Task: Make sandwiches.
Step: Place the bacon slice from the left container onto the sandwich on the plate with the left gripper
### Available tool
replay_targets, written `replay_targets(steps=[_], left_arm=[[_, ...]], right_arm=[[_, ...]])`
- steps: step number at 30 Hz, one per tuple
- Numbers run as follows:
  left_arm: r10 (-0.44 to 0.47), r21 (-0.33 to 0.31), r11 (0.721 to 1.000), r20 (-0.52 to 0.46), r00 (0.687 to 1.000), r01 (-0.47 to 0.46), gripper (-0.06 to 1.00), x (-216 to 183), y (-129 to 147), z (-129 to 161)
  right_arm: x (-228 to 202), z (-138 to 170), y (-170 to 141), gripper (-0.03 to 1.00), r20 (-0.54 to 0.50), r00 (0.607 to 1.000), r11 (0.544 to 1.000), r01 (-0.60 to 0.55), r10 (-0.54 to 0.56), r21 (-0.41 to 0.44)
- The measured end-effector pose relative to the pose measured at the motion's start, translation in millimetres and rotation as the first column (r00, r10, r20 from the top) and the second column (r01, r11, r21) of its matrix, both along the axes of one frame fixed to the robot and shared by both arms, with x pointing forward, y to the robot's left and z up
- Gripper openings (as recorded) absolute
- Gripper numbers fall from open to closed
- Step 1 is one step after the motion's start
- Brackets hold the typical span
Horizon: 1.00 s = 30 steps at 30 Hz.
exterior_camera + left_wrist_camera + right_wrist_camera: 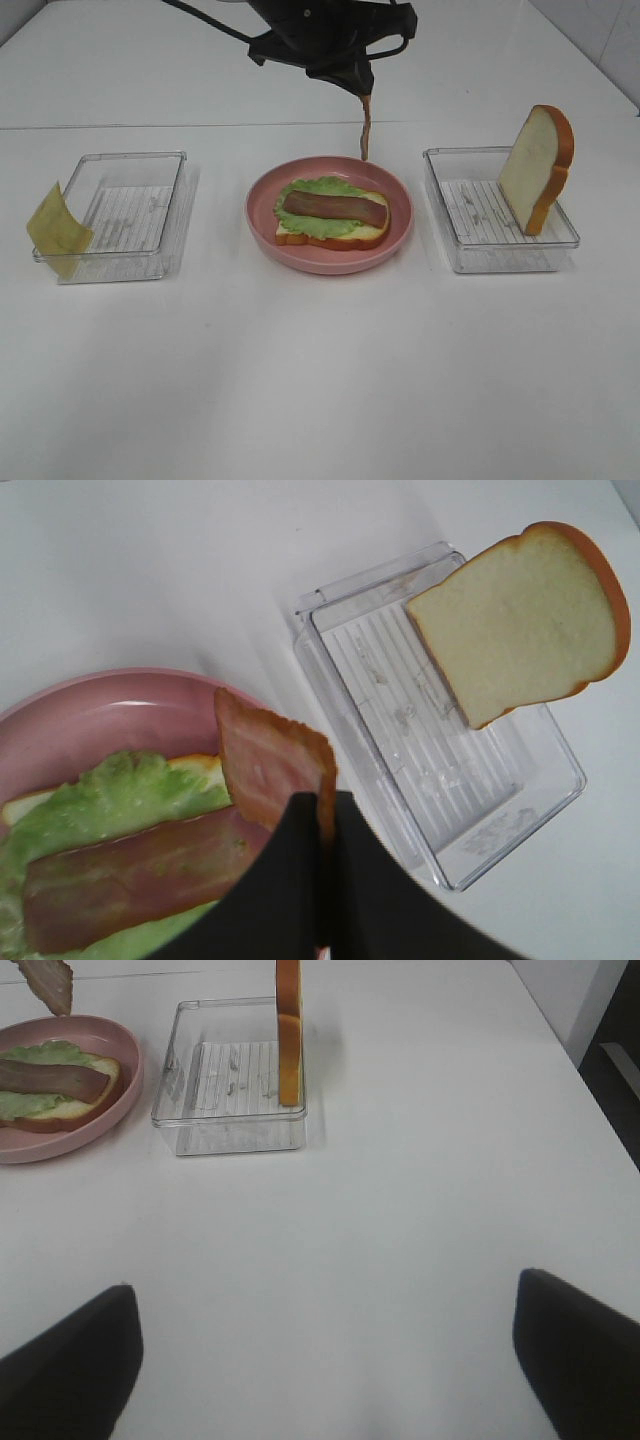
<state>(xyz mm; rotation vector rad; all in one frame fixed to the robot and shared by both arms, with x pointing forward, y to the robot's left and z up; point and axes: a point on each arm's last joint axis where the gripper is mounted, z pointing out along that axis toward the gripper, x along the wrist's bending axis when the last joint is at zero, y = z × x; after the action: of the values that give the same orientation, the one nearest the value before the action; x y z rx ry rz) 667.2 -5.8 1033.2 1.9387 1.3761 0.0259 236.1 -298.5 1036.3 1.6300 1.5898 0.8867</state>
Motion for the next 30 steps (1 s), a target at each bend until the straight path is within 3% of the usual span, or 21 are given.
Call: replay_targets(steps=[5,16,24,29,30], left_arm=[[0.005,-0.039,0.999,-0.029,1.000,-0.006,0.00,2.5,-11.4,-19.8],[0.020,-0.054,0.998,-0.106,0.994,-0.026,0.00,9.0,-19.7,-61.7],[0.009,0.033,0.999,-0.074,0.997,-0.007,0.00,11.7,-15.3,-71.3],[0.015,0.125,0.992,-0.116,0.993,0.000,0.00,8.5,-8.7,-76.7],[0.032,0.167,0.986,-0.136,0.990,-0.009,0.00,7.3,-5.0,-79.0]], right_arm=[[0.0,0.0,0.0,0.94,0.000,1.000,1.000,0.000,0.000,0.000],[0.0,0.0,0.0,0.94,0.000,1.000,1.000,0.000,0.000,0.000],[0.0,0.0,0.0,0.94,0.000,1.000,1.000,0.000,0.000,0.000],[0.0,0.0,-0.5,0.94,0.000,1.000,1.000,0.003,-0.003,-0.005],[0.0,0.0,0.0,0.94,0.000,1.000,1.000,0.000,0.000,0.000]])
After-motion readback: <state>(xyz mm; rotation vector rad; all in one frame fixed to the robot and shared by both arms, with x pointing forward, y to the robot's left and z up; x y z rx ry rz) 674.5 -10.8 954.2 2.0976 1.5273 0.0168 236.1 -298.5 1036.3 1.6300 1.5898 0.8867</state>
